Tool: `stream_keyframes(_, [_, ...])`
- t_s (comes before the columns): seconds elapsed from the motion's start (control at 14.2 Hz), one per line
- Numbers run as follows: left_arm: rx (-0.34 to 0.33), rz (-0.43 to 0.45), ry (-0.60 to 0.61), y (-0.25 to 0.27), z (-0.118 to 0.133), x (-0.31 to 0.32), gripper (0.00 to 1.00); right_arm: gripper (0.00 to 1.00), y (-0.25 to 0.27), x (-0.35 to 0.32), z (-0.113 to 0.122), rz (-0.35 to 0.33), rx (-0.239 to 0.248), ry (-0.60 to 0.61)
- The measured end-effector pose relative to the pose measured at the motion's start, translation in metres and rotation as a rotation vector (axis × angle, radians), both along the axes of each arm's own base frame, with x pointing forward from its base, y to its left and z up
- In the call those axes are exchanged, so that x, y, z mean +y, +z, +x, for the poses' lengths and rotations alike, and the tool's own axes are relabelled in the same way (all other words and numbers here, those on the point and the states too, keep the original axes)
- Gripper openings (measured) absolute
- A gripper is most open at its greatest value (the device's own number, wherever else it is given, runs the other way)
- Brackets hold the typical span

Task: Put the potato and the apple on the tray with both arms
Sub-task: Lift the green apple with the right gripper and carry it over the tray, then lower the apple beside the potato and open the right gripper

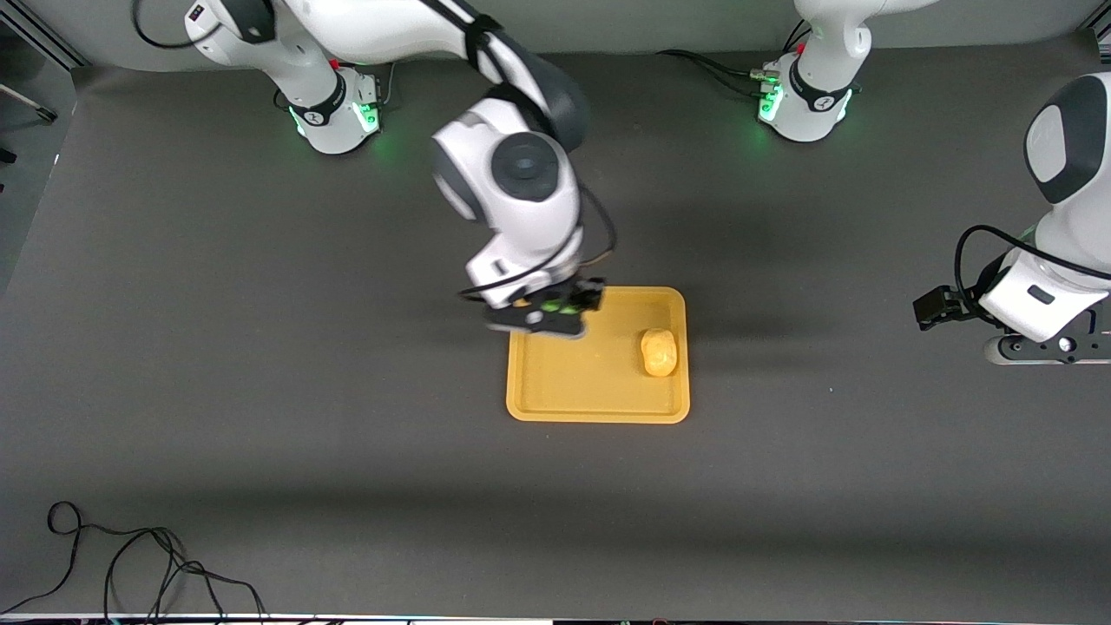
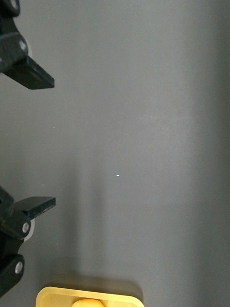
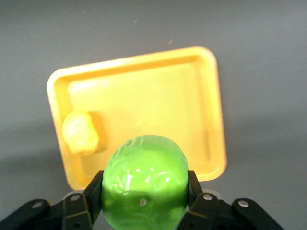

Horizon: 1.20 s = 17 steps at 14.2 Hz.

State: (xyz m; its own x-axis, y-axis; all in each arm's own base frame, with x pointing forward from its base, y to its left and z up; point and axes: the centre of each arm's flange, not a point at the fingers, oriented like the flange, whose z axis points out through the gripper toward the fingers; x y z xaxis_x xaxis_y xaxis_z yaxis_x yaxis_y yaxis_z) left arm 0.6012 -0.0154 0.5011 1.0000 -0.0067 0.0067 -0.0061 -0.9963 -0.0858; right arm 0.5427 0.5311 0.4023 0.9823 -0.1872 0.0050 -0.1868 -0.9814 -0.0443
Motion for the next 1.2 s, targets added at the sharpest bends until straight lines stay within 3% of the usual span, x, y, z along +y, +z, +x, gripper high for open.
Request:
stream_keyframes(0.56, [0.003,-0.001,-0.002,-0.002,0.002,-0.001,1.00,0.70,-0.153,0.020,0.014,-0.007,-0.025,0.005])
stream_keyframes(1.2, [-0.014,-0.038,0.008,0.025,0.007,-0.005,1.00,0.70,-0.201,0.017,0.017,-0.020,-0.034,0.004])
